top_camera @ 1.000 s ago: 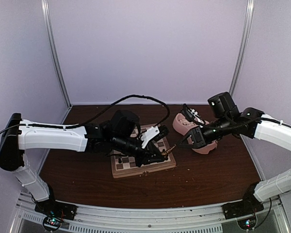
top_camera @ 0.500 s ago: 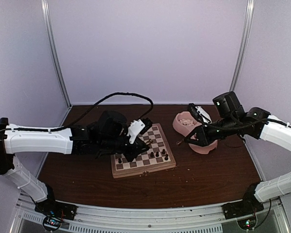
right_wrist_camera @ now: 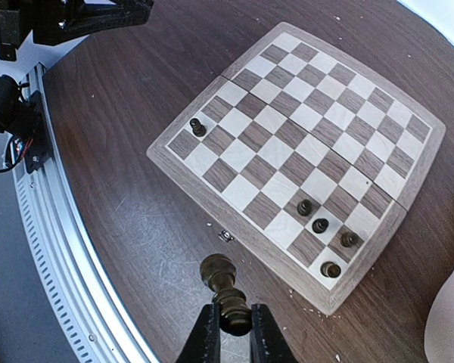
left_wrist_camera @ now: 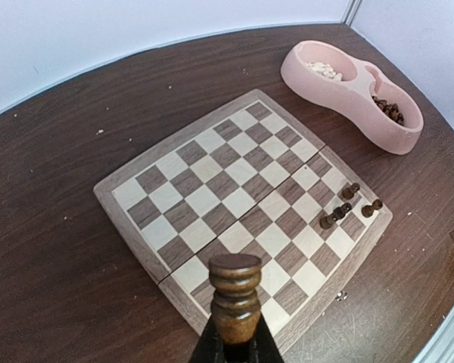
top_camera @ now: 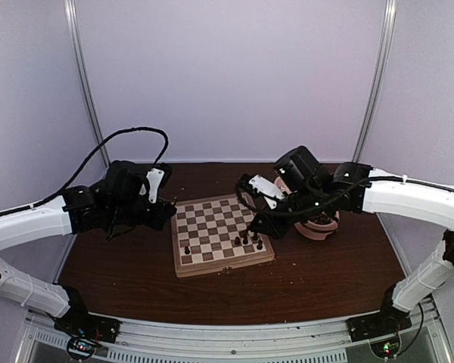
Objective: Set up the chess pieces on the board
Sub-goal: Place the queen on the chessboard.
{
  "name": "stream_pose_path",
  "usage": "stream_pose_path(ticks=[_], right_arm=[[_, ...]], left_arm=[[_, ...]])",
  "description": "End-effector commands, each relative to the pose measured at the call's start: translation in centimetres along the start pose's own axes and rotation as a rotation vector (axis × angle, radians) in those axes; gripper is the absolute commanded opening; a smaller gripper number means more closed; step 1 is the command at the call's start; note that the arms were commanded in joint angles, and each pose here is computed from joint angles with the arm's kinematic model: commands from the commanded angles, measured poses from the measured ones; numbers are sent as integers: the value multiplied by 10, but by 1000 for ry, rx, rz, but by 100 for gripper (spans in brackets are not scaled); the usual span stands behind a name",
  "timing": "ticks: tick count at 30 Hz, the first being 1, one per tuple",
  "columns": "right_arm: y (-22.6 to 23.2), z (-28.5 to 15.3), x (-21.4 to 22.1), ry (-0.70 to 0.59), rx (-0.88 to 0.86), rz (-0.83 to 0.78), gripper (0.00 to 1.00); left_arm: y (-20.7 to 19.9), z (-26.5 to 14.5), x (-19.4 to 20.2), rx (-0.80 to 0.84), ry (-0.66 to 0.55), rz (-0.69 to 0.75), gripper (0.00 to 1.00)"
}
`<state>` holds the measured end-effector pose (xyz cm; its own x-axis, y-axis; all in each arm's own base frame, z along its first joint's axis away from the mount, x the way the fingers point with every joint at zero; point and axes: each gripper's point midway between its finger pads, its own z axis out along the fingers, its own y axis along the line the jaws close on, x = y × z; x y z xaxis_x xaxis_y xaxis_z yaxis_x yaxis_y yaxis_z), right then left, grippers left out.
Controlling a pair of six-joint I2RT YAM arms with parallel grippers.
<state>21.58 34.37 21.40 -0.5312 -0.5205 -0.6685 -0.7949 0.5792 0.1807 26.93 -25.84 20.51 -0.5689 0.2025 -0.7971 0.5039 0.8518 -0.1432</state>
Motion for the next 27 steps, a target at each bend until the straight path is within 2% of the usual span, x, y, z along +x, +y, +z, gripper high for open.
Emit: stream_pose_path(ticks=[1,5,14,27], right_arm=[[7,20,-20,-3,49,-117,0],[11,49,-19,65,79,-195,0],[9,116,-1,222,130,-285,0],[-1,148,10,285,209,-316,4]], left_arm=[[20,-7,15,-61,62,-62,0],[32,-13,26,-104,102,-69,0],[45,-28,35,-131,76,-80,0],[42,-26,38,-113,80,-54,0]])
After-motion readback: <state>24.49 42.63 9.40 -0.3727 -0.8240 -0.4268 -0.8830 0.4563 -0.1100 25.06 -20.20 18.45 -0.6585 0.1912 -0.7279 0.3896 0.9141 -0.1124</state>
